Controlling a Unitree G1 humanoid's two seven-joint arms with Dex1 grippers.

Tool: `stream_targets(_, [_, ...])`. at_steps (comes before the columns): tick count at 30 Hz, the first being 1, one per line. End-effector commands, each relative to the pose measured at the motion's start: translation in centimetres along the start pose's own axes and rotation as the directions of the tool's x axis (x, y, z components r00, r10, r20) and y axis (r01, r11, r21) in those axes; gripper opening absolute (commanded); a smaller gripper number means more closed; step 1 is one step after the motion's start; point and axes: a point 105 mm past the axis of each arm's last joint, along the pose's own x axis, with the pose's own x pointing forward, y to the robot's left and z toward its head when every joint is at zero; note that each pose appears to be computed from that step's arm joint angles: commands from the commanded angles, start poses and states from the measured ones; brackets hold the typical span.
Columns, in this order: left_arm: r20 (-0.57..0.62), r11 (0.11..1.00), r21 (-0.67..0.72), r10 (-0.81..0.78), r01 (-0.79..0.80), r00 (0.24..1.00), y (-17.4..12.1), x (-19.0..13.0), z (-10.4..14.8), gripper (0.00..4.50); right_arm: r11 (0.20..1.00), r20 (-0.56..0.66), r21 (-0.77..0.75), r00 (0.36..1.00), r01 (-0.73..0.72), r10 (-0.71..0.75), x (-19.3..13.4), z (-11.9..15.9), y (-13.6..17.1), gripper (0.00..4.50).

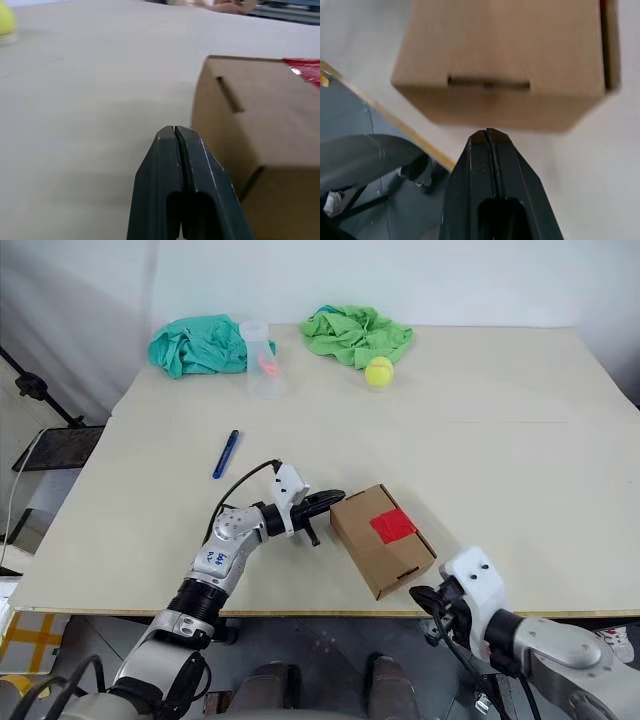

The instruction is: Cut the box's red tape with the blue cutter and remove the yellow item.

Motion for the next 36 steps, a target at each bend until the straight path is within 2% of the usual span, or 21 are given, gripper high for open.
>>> stream_targets(1, [-0.004, 0.999, 0.009, -0.051, 0.051, 0.999, -0.3, 0.4, 0.7, 0.03, 1.0, 0.049, -0.008, 0.999, -0.005, 0.005, 1.1, 1.2, 0.1, 0.0])
stream_targets(7, [-0.004, 0.998, 0.007, -0.063, 0.063, 0.998, -0.2, 0.4, 1.2, 0.03, 1.0, 0.132, -0.01, 0.991, 0.027, -0.026, 2.3, 3.8, -1.1, 0.0])
stream_targets(12, [0.002, 0.997, 0.0, -0.075, 0.075, 0.997, -0.6, 0.7, 1.3, 0.03, 0.998, 0.146, -0.007, 0.987, 0.067, -0.065, 2.7, 4.6, -2.3, 0.0])
stream_targets(22, [0.027, 0.986, -0.019, -0.163, 0.163, 0.986, -3.2, 2.3, 1.5, 0.03, 0.992, 0.127, -0.032, 0.985, 0.124, -0.119, 1.6, 5.0, -4.0, 0.0])
stream_targets(27, [0.034, 0.976, -0.024, -0.217, 0.218, 0.976, -4.6, 3.5, 1.6, 0.03, 0.992, 0.071, -0.032, 0.99, 0.126, -0.123, 0.5, 3.9, -3.7, 0.0])
stream_targets(36, [0.011, 0.973, -0.018, -0.231, 0.231, 0.973, -4.4, 3.7, 1.3, 0.03, 0.992, 0.037, -0.034, 0.992, 0.119, -0.118, -0.3, 3.1, -2.9, 0.0])
